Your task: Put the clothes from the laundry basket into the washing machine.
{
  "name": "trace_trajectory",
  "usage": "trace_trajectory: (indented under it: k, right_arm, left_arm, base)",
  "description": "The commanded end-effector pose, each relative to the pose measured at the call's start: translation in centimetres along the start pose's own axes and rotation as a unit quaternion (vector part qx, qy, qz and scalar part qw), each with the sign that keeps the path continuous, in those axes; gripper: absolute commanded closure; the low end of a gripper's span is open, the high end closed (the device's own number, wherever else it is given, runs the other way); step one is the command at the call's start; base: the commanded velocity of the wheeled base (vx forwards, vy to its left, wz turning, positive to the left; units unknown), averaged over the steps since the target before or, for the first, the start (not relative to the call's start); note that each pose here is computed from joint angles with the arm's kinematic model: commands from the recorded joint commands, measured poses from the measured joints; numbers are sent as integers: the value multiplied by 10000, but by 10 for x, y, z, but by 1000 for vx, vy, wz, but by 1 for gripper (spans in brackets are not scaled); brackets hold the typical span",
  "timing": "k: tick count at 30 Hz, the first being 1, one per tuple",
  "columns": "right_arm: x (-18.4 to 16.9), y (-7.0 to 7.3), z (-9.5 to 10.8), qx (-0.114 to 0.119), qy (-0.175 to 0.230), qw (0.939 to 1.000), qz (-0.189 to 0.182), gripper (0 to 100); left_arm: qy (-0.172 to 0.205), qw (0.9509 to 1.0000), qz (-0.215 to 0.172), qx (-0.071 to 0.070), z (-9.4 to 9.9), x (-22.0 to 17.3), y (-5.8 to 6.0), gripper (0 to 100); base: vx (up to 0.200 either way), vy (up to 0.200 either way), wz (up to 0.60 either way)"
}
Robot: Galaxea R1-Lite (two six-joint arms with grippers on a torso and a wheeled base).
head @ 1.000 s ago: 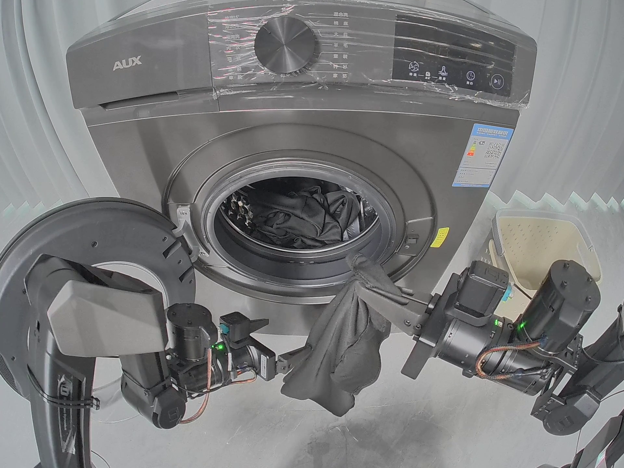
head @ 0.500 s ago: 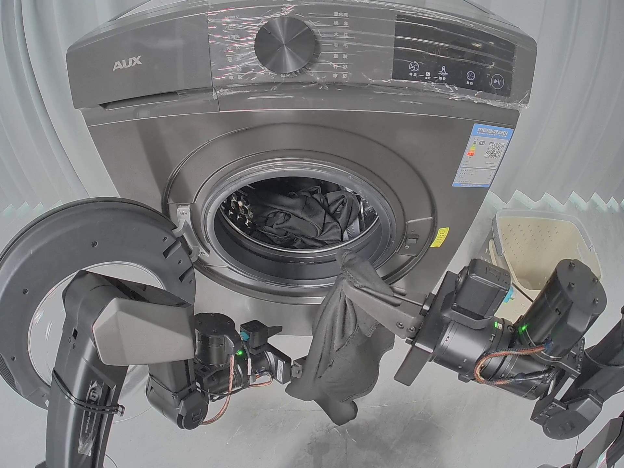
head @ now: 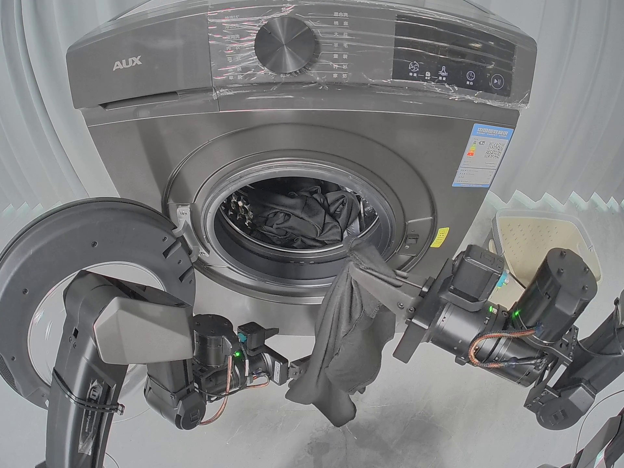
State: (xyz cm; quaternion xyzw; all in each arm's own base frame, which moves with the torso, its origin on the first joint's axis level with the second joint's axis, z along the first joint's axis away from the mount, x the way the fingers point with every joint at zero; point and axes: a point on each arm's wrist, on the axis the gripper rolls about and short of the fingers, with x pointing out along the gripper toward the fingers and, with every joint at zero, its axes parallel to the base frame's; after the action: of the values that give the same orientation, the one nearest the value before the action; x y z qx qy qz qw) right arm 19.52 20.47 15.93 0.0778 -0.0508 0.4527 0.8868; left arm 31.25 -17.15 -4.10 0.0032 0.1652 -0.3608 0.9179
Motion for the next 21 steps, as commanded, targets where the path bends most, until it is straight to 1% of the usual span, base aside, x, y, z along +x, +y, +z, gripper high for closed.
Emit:
trace_trajectory:
  k: [1,3,5,10,11,13,19,21]
  right_arm:
    - [7,1,-6,19,51,10000,45,100]
    - [8,2,-7,17,68,10000,66,100]
    - [12,6,-8,43,68,9999,142,100]
    - [16,12,-8,106,19,9996,255,100]
    - [18,20,-7,200,-10,9990,395,100]
    - [18,27,-7,260,-35,9984,498,100]
    - [16,27,-6,259,-113,9986,438,100]
    - [14,30,-5,272,-116,9984,476,100]
  left_arm:
    - [3,10000,-41,15,0,1,-3,0]
    - [5,10000,-55,19,0,1,-4,0]
    - [11,9999,-113,36,0,2,-8,0]
    - [29,9999,-142,33,-2,3,-10,0]
    - [51,9999,-133,35,-3,4,-9,0]
    - [88,9999,-124,26,-6,4,-9,0]
    - [91,9999,-57,-8,-9,7,-6,0]
    - [43,10000,-21,-12,-8,9,-4,0]
  base:
    - [0,0,0]
    - [0,0,0]
    - [0,0,0]
    - [0,0,0]
    - [0,0,0]
    - [0,0,0]
    - [0,0,0]
    - [0,0,0]
